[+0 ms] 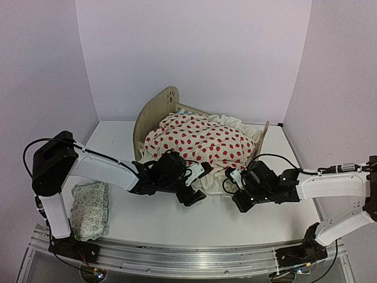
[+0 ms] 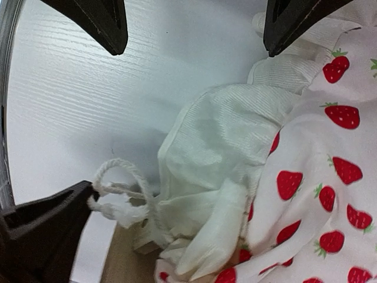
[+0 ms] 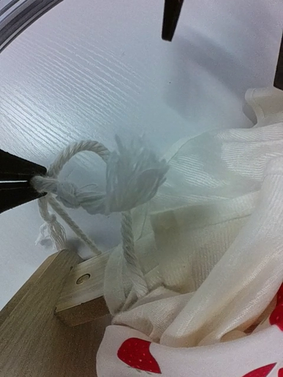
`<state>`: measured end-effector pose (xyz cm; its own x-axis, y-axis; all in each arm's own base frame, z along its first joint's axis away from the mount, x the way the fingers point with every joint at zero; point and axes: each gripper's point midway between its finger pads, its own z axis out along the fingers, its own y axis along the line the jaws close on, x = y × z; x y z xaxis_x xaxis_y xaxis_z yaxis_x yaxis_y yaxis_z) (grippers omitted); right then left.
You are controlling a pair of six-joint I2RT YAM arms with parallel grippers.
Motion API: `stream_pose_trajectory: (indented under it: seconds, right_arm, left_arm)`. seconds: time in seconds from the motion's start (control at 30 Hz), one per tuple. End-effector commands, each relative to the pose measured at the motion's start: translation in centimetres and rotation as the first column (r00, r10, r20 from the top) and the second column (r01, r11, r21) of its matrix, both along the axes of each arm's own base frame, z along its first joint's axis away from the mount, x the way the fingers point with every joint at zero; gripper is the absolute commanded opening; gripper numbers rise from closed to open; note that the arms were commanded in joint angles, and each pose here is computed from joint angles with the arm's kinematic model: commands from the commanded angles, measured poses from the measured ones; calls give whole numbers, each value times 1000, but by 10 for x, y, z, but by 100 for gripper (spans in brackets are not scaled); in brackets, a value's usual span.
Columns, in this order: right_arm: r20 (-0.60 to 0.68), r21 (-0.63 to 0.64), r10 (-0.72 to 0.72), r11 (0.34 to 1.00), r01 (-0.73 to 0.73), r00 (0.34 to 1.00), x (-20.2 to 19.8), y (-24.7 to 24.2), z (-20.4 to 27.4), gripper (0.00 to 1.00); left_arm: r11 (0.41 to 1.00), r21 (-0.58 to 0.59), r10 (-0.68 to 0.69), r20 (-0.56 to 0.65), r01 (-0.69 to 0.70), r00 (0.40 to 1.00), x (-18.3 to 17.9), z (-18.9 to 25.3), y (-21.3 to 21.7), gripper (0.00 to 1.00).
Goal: Set up the pet bed
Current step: Tie the right ropes of the mattress at the bed frame base.
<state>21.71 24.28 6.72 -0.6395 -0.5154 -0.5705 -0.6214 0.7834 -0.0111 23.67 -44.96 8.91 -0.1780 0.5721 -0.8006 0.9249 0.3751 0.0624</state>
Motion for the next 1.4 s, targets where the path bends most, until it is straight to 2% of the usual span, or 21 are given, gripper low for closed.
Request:
stream_pose_trajectory:
  seconds: [0.0,0.23,0.57,0.87,1.0,1.37]
  right_arm:
    - [-28,63,10,998,-8,1000,-1,14,16,0]
    - [-79,81,-22,996,29,997,-4,16,20,0]
    - [-144,61,-51,996,60,988,-7,17,14,0]
    - [-202,63,-73,994,87,977,-5,21,18,0]
    - [-218,53,-74,995,88,973,-5,20,19,0]
    - [-262,54,-68,995,85,963,-5,24,20,0]
  left_arm:
    - [966,-78,-222,233,246,947,-19,54,-10,81]
    - [863,-76,-415,457,499,787,-67,66,-11,81]
    - [822,-66,-370,694,565,618,-87,60,-59,72]
    - [845,-96,-241,810,526,535,-69,54,-77,67]
    - [841,-81,-238,833,535,500,-62,51,-80,66]
    - [871,21,-265,862,492,433,-13,40,-74,63]
